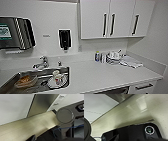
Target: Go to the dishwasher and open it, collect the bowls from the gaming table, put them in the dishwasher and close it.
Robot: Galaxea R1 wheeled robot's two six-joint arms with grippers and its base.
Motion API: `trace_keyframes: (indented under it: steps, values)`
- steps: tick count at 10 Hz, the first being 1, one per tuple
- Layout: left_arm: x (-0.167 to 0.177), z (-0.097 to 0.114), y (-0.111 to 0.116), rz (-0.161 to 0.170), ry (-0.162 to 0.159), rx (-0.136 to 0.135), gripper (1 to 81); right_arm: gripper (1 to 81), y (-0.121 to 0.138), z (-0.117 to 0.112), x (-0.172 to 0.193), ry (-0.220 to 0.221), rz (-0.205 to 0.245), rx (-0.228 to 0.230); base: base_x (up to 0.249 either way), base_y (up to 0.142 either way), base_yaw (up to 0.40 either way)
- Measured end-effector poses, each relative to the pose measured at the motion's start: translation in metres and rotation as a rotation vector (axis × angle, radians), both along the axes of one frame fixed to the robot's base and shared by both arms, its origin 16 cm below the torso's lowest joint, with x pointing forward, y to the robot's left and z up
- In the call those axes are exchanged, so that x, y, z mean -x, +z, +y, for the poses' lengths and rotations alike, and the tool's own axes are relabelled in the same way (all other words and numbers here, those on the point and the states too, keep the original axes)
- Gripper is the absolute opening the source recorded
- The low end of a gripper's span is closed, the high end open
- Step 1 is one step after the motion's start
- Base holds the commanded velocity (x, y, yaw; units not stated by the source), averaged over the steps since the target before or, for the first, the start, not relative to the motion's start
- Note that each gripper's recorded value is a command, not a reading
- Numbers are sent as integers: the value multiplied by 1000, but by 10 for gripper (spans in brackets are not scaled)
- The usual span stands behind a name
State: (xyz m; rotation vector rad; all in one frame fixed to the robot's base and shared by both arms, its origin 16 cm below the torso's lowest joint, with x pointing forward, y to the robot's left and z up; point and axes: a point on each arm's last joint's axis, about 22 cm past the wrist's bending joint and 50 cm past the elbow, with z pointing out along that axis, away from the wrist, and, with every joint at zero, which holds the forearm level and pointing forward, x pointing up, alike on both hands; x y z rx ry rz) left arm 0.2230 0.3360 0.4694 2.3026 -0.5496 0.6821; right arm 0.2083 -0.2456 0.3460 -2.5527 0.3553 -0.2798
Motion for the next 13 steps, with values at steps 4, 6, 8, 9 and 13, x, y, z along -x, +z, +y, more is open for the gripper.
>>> trace_keyframes:
  steps: [4,6,8,9,13]
  values:
    - [-11,45,29,-30,5,-9,811,811,3,2,-4,-1,-5,-8,0,0,0]
    - [-20,76,55,-53,15,5,811,811,5,3,-9,-1,-12,-12,0,0,0]
    - [-27,72,74,-78,7,72,811,811,6,5,-9,0,-12,-15,0,0,0]
    - [-27,57,79,-77,4,109,811,811,6,5,-9,-1,-11,-15,0,0,0]
    - [-35,6,98,-52,-28,176,811,811,6,4,-9,-1,-12,-15,0,0,0]
